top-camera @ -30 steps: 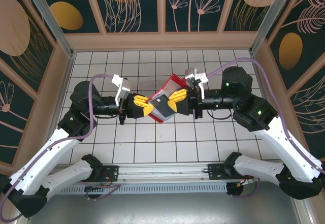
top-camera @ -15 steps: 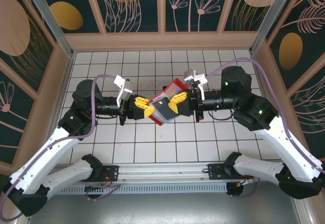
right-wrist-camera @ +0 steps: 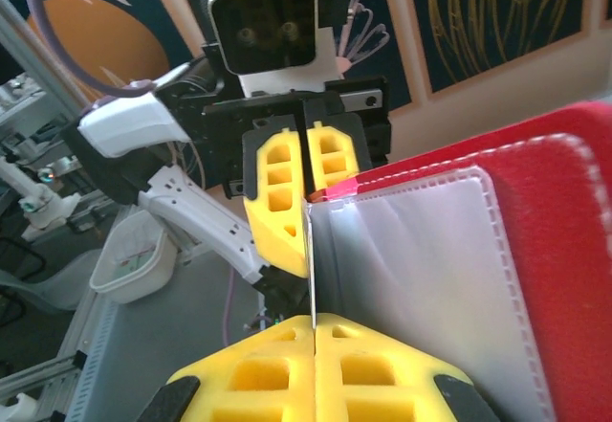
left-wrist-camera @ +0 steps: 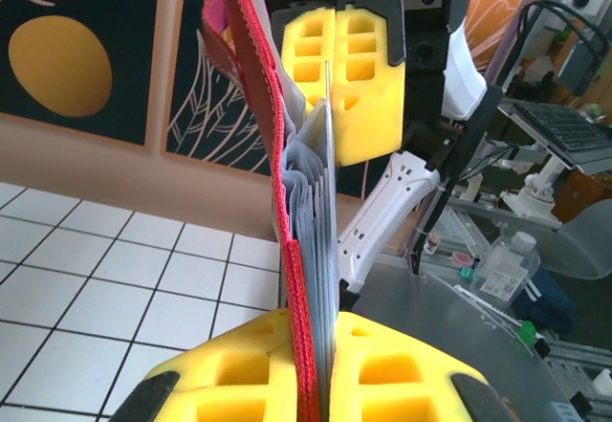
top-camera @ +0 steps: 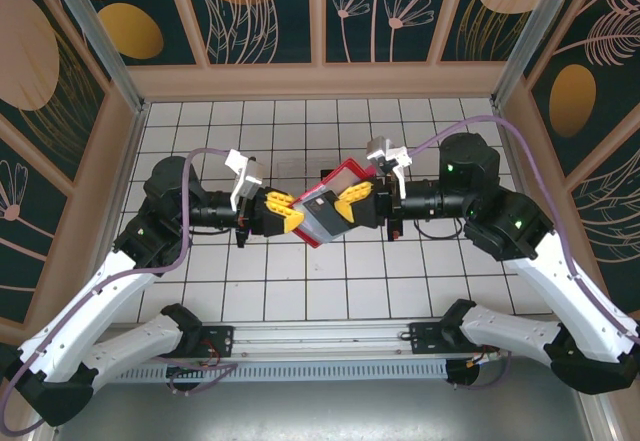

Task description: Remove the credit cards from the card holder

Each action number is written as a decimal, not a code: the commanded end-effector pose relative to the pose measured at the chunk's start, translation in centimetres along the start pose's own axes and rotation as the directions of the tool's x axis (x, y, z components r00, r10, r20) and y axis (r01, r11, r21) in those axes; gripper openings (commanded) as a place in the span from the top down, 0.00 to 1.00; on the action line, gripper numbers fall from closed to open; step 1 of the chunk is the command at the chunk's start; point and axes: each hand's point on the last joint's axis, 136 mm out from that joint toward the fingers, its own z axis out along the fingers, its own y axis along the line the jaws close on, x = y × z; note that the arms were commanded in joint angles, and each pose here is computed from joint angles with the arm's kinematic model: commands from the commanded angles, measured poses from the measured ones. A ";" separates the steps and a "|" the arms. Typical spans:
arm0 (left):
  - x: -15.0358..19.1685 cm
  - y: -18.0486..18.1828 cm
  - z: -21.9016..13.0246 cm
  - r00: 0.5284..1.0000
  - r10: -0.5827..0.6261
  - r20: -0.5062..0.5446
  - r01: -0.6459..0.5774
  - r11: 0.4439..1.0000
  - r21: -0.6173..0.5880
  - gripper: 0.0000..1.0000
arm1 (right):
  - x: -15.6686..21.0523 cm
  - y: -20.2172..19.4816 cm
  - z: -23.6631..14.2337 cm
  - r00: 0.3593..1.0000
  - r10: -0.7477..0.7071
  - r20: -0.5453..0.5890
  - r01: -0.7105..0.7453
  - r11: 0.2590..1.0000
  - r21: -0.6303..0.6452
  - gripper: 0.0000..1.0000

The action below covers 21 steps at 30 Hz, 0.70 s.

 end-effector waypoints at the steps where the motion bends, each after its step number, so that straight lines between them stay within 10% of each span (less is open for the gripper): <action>1: -0.5 0.0 -0.3 0.999 0.035 -0.003 -0.035 0.999 -0.031 1.00 | -1.3 -0.3 -1.6 0.997 -0.055 0.048 0.050 0.994 0.092 1.00; 10: 0.5 3.1 -1.1 1.000 0.012 -0.013 -0.015 0.976 -0.216 1.00 | -2.3 -1.6 -3.8 0.993 -0.104 0.059 0.087 0.965 0.247 1.00; 21: 1.0 13.3 -4.2 0.996 -0.069 0.059 0.091 0.774 -0.626 1.00 | -1.3 -8.9 -4.9 0.991 -0.137 -0.004 0.117 0.833 0.541 1.00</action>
